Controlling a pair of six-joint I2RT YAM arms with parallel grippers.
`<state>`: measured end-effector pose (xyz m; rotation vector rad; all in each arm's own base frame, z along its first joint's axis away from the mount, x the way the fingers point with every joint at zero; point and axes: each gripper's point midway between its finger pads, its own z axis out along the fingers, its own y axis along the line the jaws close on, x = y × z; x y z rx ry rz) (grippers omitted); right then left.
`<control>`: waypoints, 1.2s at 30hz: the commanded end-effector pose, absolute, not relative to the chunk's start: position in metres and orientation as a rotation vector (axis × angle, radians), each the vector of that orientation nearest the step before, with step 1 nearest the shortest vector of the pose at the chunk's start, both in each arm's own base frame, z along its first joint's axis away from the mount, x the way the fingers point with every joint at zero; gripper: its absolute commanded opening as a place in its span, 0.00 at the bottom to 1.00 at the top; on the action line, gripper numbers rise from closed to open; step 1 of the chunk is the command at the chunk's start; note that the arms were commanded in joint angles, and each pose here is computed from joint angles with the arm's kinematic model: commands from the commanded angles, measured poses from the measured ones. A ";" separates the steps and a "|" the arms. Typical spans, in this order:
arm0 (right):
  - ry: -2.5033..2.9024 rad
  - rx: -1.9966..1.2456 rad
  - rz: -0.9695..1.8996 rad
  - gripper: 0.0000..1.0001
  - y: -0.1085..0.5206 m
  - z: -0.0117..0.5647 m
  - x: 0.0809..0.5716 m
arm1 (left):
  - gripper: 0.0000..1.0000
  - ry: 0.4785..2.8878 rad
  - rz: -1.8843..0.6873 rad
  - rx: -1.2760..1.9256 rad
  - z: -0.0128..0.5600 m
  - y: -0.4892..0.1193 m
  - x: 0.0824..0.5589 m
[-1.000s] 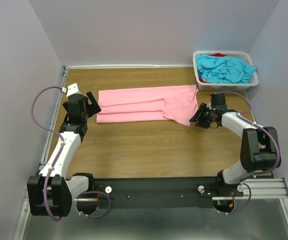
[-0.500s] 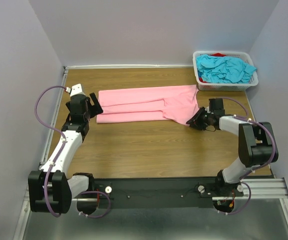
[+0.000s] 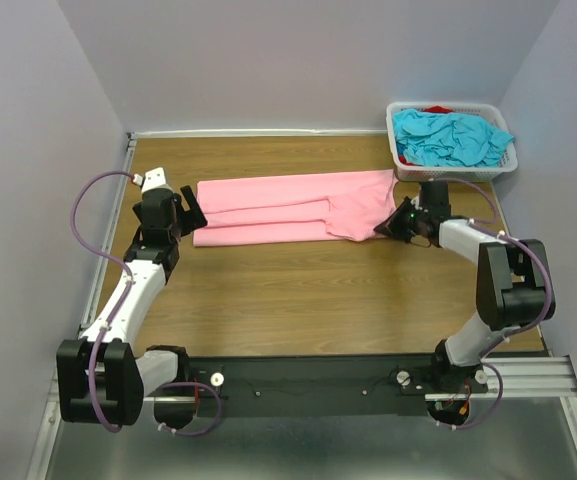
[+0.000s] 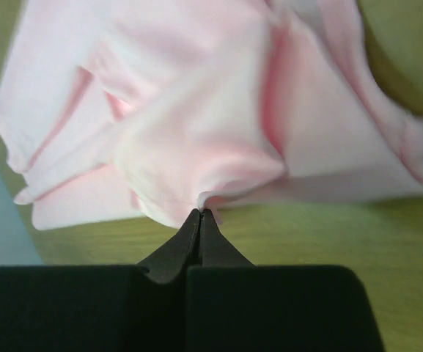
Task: Fold and stack the t-shirts
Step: Fold the tshirt
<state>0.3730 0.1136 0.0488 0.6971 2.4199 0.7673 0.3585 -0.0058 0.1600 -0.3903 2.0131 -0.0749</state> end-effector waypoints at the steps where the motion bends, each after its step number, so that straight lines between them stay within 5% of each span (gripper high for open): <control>1: 2.338 0.652 0.805 0.01 0.119 0.079 0.415 | 0.94 1.985 -0.092 -0.361 0.171 -0.010 0.366; 22: 2.242 0.542 0.753 0.01 0.121 0.081 0.542 | 0.94 2.043 -0.099 -0.344 0.154 -0.014 0.369; 28: 2.240 0.505 0.709 0.16 0.118 0.077 0.550 | 0.94 2.057 -0.104 -0.341 0.150 -0.015 0.370; 36: 2.179 0.475 0.605 0.21 0.103 0.102 0.554 | 0.94 2.065 -0.102 -0.340 0.148 -0.015 0.370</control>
